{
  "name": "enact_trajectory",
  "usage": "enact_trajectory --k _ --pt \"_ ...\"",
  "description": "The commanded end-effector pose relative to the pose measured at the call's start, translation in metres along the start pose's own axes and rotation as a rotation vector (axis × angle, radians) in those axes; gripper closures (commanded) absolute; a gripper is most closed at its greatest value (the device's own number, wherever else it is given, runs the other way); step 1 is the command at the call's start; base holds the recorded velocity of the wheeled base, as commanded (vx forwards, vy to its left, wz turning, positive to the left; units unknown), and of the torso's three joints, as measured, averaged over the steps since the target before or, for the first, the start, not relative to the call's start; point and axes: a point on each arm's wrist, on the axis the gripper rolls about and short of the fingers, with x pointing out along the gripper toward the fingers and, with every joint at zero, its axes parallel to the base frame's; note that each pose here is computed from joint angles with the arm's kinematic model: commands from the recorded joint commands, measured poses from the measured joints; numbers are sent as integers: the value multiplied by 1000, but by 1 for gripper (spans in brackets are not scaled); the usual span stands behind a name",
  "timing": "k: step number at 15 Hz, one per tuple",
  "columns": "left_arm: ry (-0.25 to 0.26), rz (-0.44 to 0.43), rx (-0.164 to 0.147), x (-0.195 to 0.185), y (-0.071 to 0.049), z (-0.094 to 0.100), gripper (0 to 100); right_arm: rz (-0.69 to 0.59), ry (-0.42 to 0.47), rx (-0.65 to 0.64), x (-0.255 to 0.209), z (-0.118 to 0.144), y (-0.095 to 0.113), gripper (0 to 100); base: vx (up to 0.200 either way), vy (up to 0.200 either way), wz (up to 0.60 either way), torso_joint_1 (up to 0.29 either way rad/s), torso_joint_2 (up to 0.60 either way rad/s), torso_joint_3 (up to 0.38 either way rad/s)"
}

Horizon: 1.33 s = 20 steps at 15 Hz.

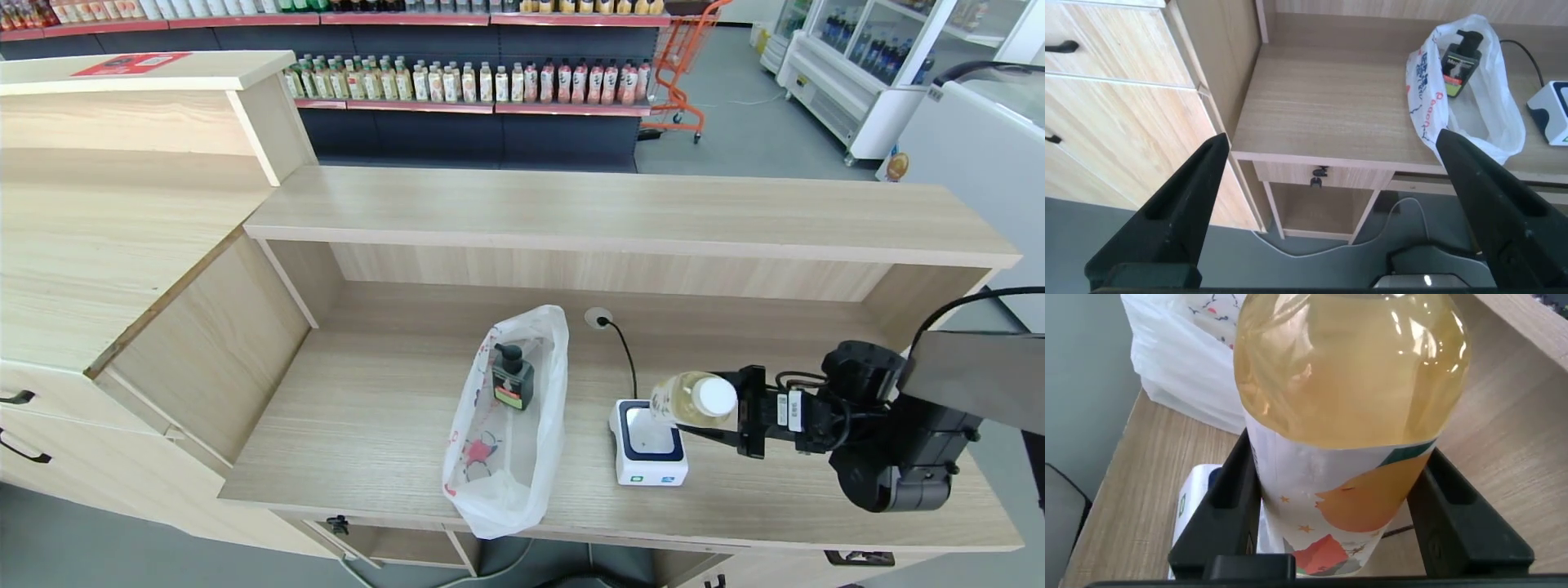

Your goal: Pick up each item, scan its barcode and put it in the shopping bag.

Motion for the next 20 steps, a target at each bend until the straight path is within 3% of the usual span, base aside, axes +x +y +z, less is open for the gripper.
enact_trajectory --k 1,9,15,17,20 --pt "0 0 0 0 0 0 0 17 -23 -9 15 -21 4 100 0 0 0 0 0 0" --pt "0 0 0 0 0 0 0 45 -75 -50 44 -36 4 100 0 0 0 0 0 0" --pt "0 0 0 0 0 0 0 40 -77 -67 44 -31 -1 100 0 0 0 0 0 0" --pt "0 0 0 0 0 0 0 11 -63 -45 32 -10 -22 100 0 0 0 0 0 0" --pt "0 0 0 0 0 0 0 -66 -9 138 -10 51 -53 100 0 0 0 0 0 0"
